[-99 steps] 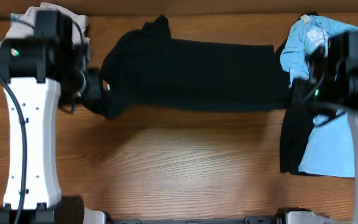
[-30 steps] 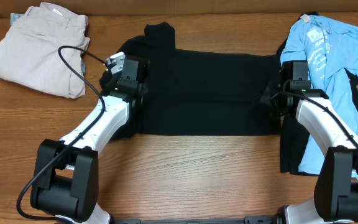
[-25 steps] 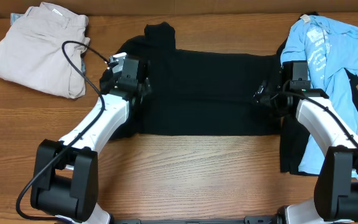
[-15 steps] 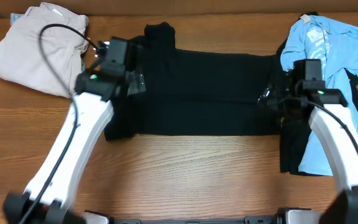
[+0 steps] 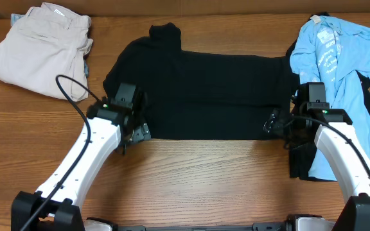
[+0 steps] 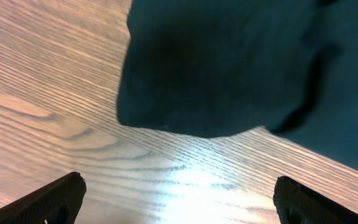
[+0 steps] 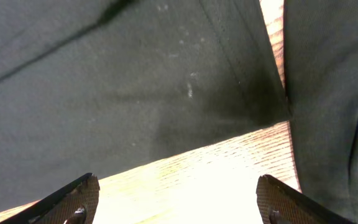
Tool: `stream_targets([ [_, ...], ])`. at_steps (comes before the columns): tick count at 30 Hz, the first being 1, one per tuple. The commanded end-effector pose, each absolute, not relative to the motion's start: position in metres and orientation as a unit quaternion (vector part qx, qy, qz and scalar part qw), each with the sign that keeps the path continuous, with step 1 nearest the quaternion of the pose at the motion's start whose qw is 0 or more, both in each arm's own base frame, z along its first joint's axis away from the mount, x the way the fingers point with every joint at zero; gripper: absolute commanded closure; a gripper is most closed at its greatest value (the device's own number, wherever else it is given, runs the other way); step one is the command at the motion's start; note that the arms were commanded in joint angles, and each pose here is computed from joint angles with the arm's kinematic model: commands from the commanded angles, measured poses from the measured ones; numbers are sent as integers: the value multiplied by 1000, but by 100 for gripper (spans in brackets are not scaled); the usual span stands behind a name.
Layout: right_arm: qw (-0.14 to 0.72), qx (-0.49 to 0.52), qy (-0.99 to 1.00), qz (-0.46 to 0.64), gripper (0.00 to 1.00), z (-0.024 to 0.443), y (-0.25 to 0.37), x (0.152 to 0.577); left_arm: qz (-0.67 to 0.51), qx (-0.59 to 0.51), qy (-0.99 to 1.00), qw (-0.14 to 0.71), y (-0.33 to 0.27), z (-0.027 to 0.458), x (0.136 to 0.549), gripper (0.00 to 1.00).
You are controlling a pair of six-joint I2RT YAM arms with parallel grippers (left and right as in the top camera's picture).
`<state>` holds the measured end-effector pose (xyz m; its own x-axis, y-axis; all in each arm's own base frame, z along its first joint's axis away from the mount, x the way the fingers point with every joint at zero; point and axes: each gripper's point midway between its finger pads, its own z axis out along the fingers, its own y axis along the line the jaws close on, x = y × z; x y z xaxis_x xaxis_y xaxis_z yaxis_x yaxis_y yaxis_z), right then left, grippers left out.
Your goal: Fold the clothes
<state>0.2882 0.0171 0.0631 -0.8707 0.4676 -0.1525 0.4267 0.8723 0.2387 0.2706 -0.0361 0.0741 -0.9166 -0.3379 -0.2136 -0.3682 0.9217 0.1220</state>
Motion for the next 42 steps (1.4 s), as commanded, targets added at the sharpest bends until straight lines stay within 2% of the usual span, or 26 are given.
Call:
stream_targets([
  [1,106,235,962,92,15,58,13,288,90,-205,970,94,-31,52,261,0],
  [8,113,236,962,75,15,58,7,289,68,-219,963,145,-28,19,272,0],
  [14,123,235,961,77,15,59,7,294,87,-170,962,197,-21,11,290,1],
  [16,123,235,961,77,15,59,7,294,104,-169,959,204,-15,14,291,7],
  [18,123,235,961,77,15,59,7,294,125,-171,954,211,-8,16,292,23],
  [19,122,235,961,76,15,59,7,293,139,-171,952,213,-3,18,291,39],
  [20,121,235,961,76,16,59,7,293,152,-172,950,213,1,19,289,47],
  [21,120,235,961,76,16,59,7,292,167,-173,947,215,6,21,288,51],
  [25,120,235,962,76,16,59,7,292,207,-180,937,217,23,26,285,56],
  [31,118,235,962,76,17,59,7,291,209,-204,934,204,39,25,281,79],
  [38,72,235,966,83,21,50,15,273,225,-212,938,155,54,31,267,81],
  [42,44,213,970,106,26,37,36,266,201,-207,949,130,45,26,259,82],
])
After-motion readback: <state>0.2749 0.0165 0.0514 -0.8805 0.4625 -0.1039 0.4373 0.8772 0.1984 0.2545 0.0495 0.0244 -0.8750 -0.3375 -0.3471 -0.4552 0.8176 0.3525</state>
